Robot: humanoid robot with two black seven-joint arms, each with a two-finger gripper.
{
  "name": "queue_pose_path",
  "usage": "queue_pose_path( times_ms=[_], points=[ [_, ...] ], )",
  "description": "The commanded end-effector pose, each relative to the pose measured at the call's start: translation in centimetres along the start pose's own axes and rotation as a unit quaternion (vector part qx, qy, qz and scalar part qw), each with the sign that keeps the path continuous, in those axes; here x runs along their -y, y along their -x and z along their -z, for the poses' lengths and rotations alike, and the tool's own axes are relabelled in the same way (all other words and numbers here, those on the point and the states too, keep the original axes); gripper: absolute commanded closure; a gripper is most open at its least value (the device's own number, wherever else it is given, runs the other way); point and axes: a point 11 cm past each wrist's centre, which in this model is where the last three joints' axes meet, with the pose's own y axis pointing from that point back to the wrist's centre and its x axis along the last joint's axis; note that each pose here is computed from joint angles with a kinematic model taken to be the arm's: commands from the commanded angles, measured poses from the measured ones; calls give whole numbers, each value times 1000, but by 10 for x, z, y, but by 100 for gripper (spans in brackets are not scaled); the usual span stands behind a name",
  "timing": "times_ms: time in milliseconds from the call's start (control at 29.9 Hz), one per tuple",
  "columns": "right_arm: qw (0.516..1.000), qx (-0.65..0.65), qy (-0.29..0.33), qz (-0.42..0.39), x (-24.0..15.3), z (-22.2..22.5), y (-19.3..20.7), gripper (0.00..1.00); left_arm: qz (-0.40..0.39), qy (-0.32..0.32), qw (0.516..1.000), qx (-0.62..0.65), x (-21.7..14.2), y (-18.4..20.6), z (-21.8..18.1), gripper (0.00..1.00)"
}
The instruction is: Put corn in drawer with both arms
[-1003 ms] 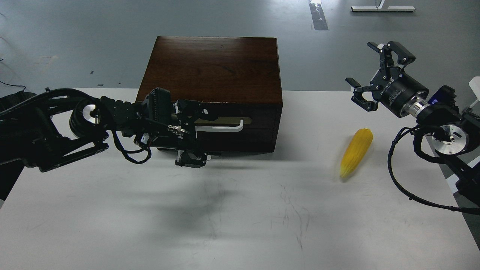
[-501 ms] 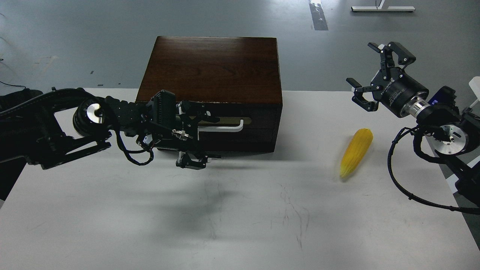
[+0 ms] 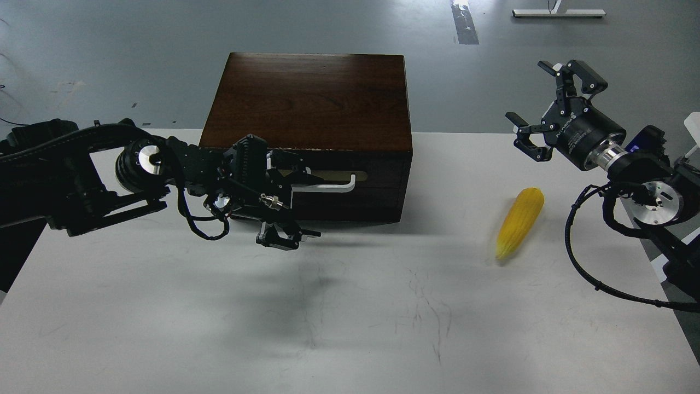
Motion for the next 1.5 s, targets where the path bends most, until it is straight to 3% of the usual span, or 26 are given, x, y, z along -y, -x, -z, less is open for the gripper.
queue_pose_path(
  times_ms=[0,1471],
  points=[
    [1000,1,-2,0,0,1,0,0,11,-1,1000,0,0,-3,3,2],
    [1000,0,-4,0,1,3,0,0,53,20,998,25,-3,3,-1,2]
  ],
)
